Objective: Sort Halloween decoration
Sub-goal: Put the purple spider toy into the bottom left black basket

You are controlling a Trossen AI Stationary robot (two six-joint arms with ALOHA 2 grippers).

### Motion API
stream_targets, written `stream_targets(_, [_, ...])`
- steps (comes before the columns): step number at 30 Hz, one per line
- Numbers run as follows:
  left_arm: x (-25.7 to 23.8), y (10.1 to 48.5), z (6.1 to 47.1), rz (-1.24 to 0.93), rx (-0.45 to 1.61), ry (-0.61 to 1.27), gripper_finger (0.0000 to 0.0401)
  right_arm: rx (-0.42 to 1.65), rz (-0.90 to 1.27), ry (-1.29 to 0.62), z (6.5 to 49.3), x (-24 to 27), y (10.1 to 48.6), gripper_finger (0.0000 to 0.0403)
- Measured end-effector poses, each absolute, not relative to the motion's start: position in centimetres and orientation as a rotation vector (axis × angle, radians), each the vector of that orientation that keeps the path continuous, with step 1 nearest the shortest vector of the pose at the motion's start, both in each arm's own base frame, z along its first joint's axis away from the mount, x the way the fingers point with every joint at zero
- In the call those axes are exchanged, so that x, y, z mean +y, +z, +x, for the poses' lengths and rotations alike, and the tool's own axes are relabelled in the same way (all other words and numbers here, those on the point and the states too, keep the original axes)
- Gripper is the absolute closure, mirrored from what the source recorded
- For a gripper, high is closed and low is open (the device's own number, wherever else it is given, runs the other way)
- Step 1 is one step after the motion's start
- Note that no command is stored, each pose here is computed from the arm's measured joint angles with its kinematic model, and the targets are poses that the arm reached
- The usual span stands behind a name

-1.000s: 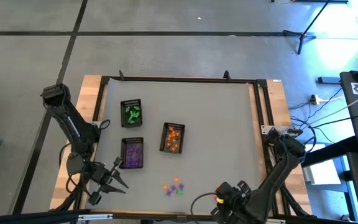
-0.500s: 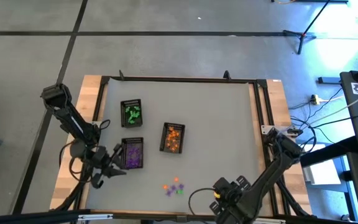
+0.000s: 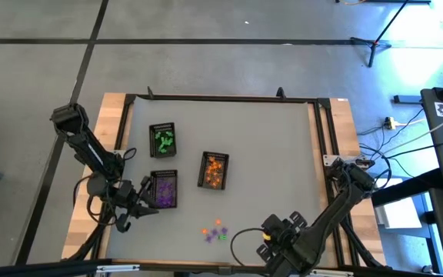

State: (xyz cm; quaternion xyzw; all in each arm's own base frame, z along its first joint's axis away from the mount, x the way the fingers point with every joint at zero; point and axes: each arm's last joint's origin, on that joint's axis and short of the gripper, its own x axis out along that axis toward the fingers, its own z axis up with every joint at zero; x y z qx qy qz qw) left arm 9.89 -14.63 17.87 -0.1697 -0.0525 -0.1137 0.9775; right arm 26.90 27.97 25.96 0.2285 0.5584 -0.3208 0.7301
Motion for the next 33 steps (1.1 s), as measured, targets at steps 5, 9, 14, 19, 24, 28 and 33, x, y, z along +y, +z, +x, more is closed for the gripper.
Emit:
stream_targets(5, [-14.6,17.8,9.9,-0.34,-0.104,-0.223,0.0324,1.199,0.541,-0.665,26.9,27.8,25.2,0.0237])
stream_targets(9, [-14.6,17.8,9.9,-0.34,-0.104,-0.223,0.0324,1.178,0.618,-0.603,26.0,26.8,22.8,0.0237])
stream_targets(14, [-14.6,17.8,9.9,-0.339,-0.103,-0.221,0.0324,1.14,0.745,-0.647,22.7,24.4,21.3,0.0237])
stream_targets(19, [-14.6,17.8,9.9,-0.33,-0.1,-0.198,0.0324,1.204,0.878,-0.623,21.7,23.7,19.8,0.0237])
stream_targets(24, [-14.6,17.6,9.9,-0.319,-0.088,-0.186,0.0324,1.365,0.92,-0.527,22.3,24.7,17.7,0.0237])
stream_targets(28, [-14.6,17.4,10.0,-0.334,-0.071,-0.184,0.0324,1.388,0.888,-0.565,22.3,24.8,16.4,0.0237])
stream_targets(33, [-14.6,17.2,10.0,-0.336,-0.061,-0.182,0.0324,1.338,0.829,-0.627,22.5,24.6,15.4,0.0237])
